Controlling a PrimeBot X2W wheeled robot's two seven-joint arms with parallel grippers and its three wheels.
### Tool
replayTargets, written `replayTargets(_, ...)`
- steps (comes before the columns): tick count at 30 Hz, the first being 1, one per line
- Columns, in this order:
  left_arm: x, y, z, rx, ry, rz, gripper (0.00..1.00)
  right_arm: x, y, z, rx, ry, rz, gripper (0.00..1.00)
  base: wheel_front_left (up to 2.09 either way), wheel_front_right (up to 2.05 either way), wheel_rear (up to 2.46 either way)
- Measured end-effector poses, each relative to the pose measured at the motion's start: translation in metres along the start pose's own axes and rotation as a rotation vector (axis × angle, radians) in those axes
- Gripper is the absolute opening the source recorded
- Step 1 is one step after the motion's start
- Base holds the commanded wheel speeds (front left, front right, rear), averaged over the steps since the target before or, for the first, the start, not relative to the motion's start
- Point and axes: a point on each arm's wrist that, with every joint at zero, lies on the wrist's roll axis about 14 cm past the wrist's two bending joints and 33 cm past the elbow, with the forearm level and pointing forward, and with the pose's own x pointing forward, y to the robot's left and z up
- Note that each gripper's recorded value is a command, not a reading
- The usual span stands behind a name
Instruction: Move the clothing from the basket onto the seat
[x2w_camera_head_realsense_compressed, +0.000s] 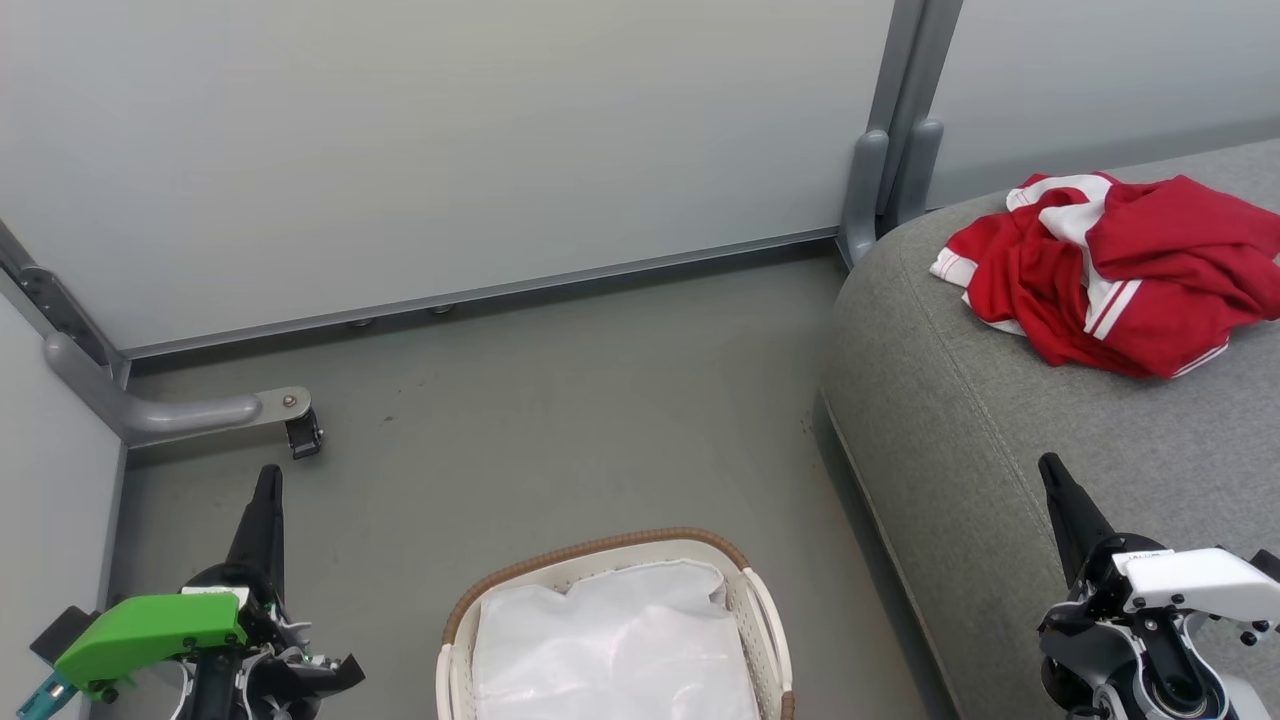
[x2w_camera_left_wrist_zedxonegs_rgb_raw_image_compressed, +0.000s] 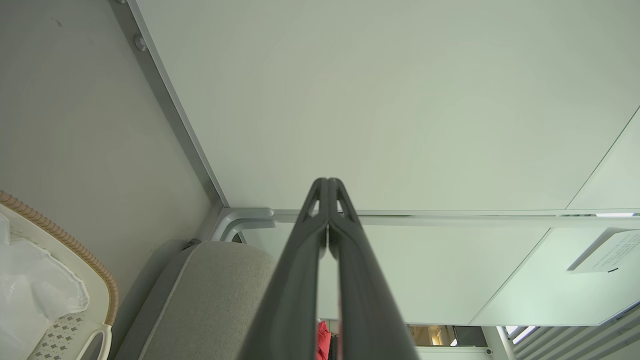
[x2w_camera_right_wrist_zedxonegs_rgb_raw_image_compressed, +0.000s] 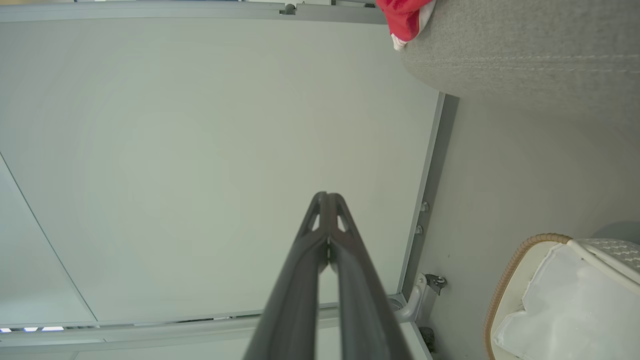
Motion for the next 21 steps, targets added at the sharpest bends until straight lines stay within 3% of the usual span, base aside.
replayTargets(21, 0.0, 0.0, 0.0, 0.0, 0.0, 0.0, 0.0, 0.0, 0.0001, 0.0001, 0.002, -0.001, 0.0, 0.0, 0.0, 0.0, 0.0)
